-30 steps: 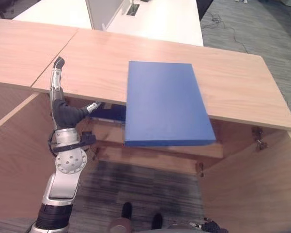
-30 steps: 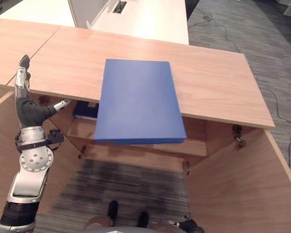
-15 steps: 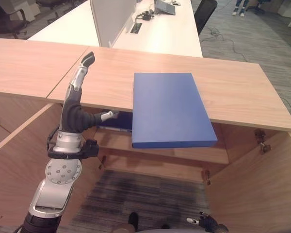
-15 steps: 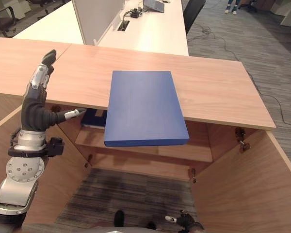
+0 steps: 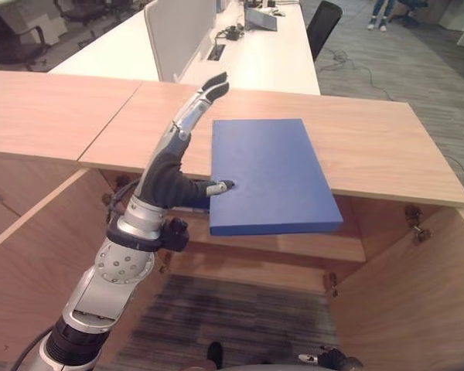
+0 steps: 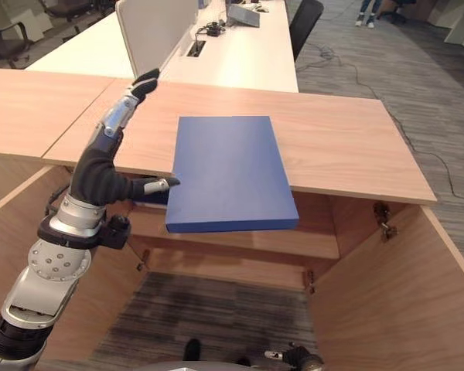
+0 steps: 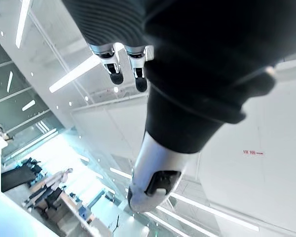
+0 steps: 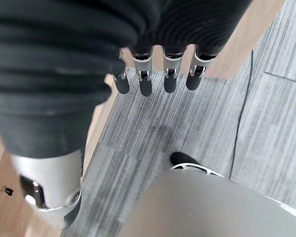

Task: Put the empty folder in the office cabinet

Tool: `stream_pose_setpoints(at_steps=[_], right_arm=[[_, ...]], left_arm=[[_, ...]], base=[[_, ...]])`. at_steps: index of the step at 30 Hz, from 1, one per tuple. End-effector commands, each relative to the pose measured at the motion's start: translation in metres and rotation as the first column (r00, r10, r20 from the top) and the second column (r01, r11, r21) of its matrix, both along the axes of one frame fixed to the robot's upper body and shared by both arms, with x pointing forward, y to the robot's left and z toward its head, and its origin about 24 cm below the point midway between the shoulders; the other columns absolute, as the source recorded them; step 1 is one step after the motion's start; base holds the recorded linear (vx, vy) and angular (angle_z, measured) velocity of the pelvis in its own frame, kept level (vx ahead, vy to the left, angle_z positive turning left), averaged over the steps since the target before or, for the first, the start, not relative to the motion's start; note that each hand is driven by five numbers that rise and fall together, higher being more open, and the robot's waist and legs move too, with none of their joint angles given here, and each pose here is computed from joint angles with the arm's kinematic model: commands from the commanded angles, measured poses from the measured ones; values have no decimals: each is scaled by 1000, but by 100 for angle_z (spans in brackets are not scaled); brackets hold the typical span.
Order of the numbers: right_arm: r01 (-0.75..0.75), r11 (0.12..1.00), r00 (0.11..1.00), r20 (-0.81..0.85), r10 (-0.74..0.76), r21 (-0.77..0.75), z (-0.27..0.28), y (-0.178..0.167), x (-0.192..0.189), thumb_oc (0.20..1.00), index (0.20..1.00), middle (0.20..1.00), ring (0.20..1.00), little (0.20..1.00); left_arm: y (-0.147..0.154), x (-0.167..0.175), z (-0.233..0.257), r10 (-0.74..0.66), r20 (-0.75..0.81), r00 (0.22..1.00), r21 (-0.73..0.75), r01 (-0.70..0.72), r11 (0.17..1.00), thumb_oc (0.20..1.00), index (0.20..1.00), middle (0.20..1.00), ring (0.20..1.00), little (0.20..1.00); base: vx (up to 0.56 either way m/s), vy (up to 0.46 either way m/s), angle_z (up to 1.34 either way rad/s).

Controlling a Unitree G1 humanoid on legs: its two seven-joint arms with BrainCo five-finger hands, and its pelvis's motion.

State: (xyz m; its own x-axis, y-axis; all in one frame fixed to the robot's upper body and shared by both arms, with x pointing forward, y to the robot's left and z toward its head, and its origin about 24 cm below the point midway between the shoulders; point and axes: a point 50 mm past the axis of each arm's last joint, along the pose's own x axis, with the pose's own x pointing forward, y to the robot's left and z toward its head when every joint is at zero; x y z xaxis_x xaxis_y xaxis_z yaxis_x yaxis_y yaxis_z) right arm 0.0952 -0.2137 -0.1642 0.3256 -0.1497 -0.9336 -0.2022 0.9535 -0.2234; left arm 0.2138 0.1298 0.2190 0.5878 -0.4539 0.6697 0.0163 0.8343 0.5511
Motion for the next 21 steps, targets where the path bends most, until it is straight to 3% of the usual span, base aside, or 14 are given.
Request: stream_pose_setpoints(at_steps=[1,6,13,21], right_arm=[[-42,999,997,67,40,34,3,18,19,1000,1000,1000,1000,1000],[-60,998,993,103,58,20,6,18,27,1000,1000,1000,1000,1000],[51,999,982,180,-48,-13,15,1,47,1000,1000,1000,1000,1000],[105,994,991,87,-103,-24,7,-10,21,1000,1000,1000,1000,1000]], left_arm=[[3,-1,5,-2,39,999,-21,3,1000,1000,1000,1000,1000,1000],[11,0,8,57,65,996,-84,-51,995,1000,1000,1000,1000,1000],[2,-5,24,14,167,986,-89,1,996,1000,1000,1000,1000,1000],[-3,-4,18,-27,115,993,-122,41,992,1000,1000,1000,1000,1000]], base=[[4,-81,10],[-148,-148,9],[-172,-55,56],[-14,141,34]])
